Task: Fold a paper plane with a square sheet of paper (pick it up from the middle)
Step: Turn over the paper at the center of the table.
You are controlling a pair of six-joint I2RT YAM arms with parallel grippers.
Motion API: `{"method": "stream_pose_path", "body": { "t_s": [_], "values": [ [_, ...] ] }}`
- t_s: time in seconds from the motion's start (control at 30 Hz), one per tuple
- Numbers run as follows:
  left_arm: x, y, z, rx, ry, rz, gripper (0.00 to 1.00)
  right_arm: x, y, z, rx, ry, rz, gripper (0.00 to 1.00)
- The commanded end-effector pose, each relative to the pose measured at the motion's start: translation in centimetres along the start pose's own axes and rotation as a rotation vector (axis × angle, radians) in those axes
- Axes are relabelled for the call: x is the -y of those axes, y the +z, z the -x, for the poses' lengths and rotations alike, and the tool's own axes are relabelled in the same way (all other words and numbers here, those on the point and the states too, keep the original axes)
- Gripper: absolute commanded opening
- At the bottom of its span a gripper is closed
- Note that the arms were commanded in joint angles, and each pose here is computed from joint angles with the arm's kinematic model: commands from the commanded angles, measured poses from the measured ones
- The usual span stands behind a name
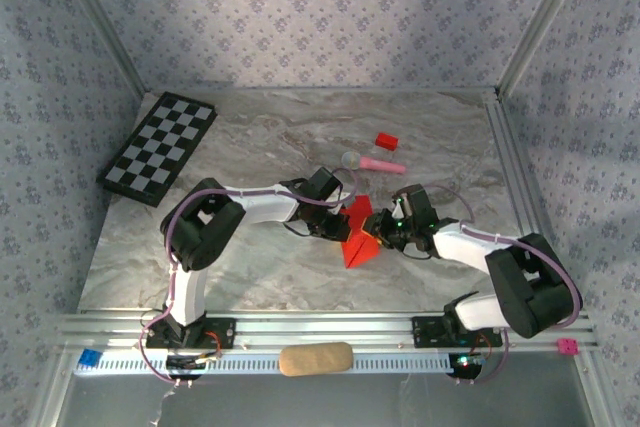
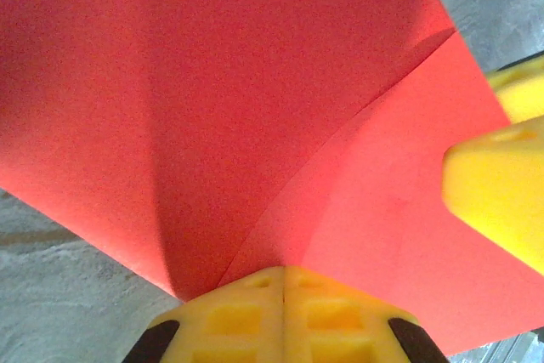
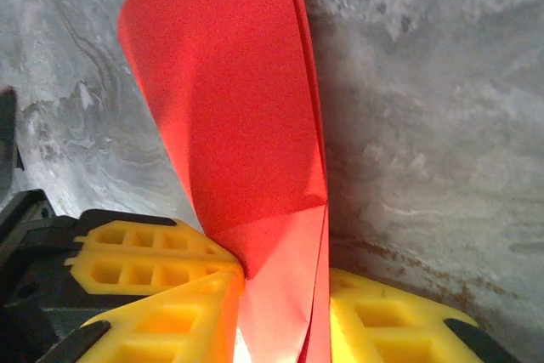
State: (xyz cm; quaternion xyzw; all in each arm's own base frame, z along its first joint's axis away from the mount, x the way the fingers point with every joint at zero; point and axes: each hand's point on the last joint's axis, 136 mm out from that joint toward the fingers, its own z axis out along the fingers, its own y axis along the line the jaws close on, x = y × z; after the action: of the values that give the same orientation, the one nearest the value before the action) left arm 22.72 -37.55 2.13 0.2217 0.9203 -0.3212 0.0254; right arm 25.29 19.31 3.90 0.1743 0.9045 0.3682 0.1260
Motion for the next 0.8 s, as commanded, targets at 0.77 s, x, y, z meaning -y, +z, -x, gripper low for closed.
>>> {"method": "stream_pose_path", "body": {
  "t_s": [0.77],
  "values": [
    [0.1, -0.8, 0.4, 0.043, -0.014, 0.021, 0.08, 0.6, 1.1, 0.7, -0.024, -0.100, 0.049, 0.11]
  ]
}}
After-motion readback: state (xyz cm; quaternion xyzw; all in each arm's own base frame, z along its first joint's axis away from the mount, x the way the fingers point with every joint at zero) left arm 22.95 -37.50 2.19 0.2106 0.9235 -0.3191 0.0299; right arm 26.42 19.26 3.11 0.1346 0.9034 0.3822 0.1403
